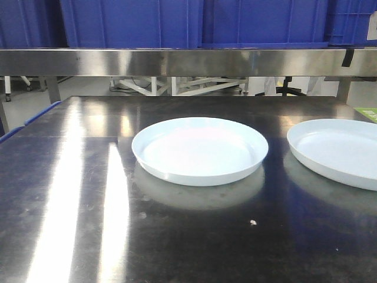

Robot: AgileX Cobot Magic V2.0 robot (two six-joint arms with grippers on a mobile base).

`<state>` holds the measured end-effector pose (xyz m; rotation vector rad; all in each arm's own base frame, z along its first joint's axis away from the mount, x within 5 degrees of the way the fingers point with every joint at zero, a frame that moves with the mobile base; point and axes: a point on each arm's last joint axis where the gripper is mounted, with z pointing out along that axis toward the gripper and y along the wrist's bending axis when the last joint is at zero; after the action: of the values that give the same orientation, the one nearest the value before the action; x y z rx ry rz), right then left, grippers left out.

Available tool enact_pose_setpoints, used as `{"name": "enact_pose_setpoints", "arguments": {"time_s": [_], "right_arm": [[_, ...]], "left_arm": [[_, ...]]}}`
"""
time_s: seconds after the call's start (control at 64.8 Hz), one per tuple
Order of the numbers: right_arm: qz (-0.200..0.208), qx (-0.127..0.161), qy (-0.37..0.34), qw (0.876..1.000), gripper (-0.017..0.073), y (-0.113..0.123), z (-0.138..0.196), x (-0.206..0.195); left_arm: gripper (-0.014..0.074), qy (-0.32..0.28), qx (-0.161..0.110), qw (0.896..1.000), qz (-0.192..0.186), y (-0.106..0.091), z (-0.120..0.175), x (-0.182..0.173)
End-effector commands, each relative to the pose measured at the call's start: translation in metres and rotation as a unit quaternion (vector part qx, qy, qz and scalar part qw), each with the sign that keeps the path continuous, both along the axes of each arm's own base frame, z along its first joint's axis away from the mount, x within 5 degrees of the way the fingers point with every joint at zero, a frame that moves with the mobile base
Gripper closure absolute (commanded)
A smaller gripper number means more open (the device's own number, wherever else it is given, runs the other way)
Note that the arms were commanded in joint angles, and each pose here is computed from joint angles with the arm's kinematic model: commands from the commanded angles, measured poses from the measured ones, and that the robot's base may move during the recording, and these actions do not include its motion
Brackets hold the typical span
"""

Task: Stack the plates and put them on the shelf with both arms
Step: 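Release the plate and raise the left gripper away, then grip the rim of the other white plate with the right gripper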

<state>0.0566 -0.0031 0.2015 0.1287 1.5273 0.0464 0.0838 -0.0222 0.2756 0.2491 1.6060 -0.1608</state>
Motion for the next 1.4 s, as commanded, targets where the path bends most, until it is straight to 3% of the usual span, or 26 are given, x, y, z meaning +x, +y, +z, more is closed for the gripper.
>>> {"name": "enact_pose_setpoints", "arguments": {"time_s": [0.0,0.463,0.679,0.725,0.771,0.879,0.926,1.126,1.388], "right_arm": [[-0.003,-0.009,-0.052,0.999,0.0503,0.000,0.008,-0.002],[-0.004,-0.010,-0.075,0.997,0.0503,0.000,0.013,-0.003],[-0.002,-0.007,-0.014,1.000,0.0503,0.000,0.024,-0.005],[-0.002,-0.013,-0.001,1.000,0.0503,0.000,0.032,-0.005],[-0.004,-0.040,0.016,0.999,0.0503,0.000,0.039,-0.004],[-0.008,-0.100,0.100,0.990,0.0503,-0.002,0.053,0.002],[-0.006,-0.105,0.139,0.985,0.0503,-0.003,0.057,0.005],[0.002,-0.094,0.243,0.965,0.0503,-0.005,0.074,0.026],[0.026,-0.038,0.360,0.932,0.0503,-0.003,0.072,0.073]], "left_arm": [[0.0512,-0.049,-0.016,0.999,0.004,0.001,0.017,0.000],[0.0512,-0.049,-0.016,0.999,0.004,0.001,0.017,0.000],[0.0512,-0.049,-0.016,0.999,0.004,0.001,0.017,0.000],[0.0512,-0.049,-0.016,0.999,0.004,0.001,0.017,0.000],[0.0512,-0.049,-0.016,0.999,0.004,0.001,0.017,0.000],[0.0512,-0.049,-0.016,0.999,0.004,0.001,0.017,0.000],[0.0512,-0.049,-0.016,0.999,0.004,0.001,0.017,0.000],[0.0512,-0.049,-0.016,0.999,0.004,0.001,0.017,0.000],[0.0512,-0.049,-0.016,0.999,0.004,0.001,0.017,0.000]]}}
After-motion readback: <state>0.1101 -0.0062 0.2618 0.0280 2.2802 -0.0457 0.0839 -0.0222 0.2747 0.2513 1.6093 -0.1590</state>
